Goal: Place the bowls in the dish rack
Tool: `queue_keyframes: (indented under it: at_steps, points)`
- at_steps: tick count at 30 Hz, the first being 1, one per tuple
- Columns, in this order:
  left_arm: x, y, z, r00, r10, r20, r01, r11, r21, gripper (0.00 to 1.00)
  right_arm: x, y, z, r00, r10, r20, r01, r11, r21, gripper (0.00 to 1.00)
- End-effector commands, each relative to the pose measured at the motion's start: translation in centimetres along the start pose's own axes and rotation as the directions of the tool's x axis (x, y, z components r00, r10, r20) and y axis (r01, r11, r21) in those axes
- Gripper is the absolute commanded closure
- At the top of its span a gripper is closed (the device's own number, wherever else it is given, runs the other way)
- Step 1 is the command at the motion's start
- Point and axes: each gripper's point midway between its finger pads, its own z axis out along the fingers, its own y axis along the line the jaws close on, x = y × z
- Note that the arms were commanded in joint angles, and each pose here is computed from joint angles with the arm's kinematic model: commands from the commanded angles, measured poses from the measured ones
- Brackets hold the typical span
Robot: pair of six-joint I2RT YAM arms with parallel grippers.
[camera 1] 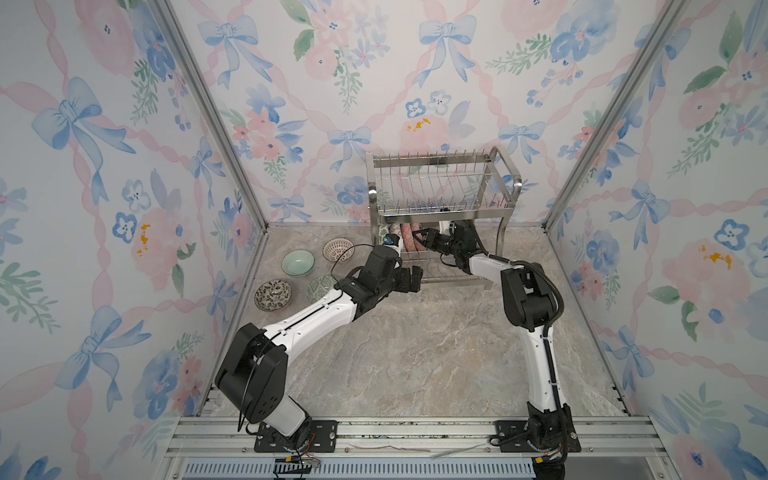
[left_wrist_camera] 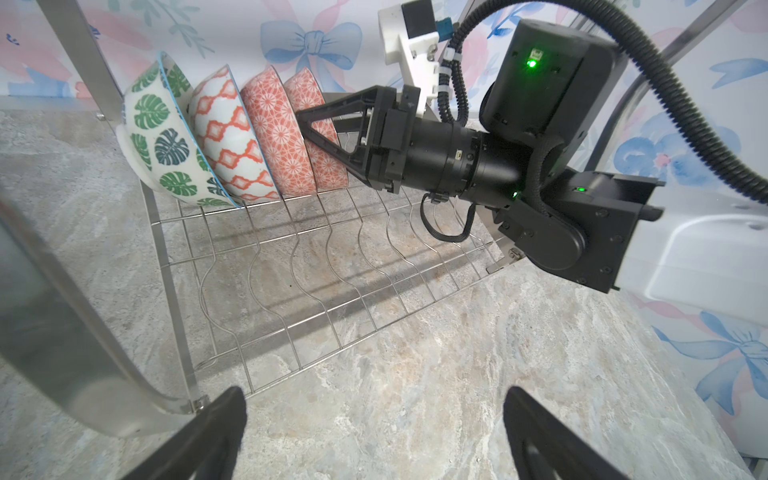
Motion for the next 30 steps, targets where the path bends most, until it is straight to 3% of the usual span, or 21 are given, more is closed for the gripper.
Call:
queue_keyframes:
  at_steps: [1, 30]
  points:
    - [-0.6, 0.2, -1.0, 1.000, 0.016, 0.019, -0.016, 1.000, -0.001, 0.02, -1.5, 2.4, -1.0, 0.999, -0.031, 0.024, 0.032, 0.999, -0.030, 0.64]
    - [-0.9, 0.3, -1.3, 1.000, 0.012, 0.028, -0.012, 1.000, -0.002, 0.02, -2.6, 1.9, -3.3, 0.994, -0.033, 0.104, 0.031, 0.999, 0.014, 0.52]
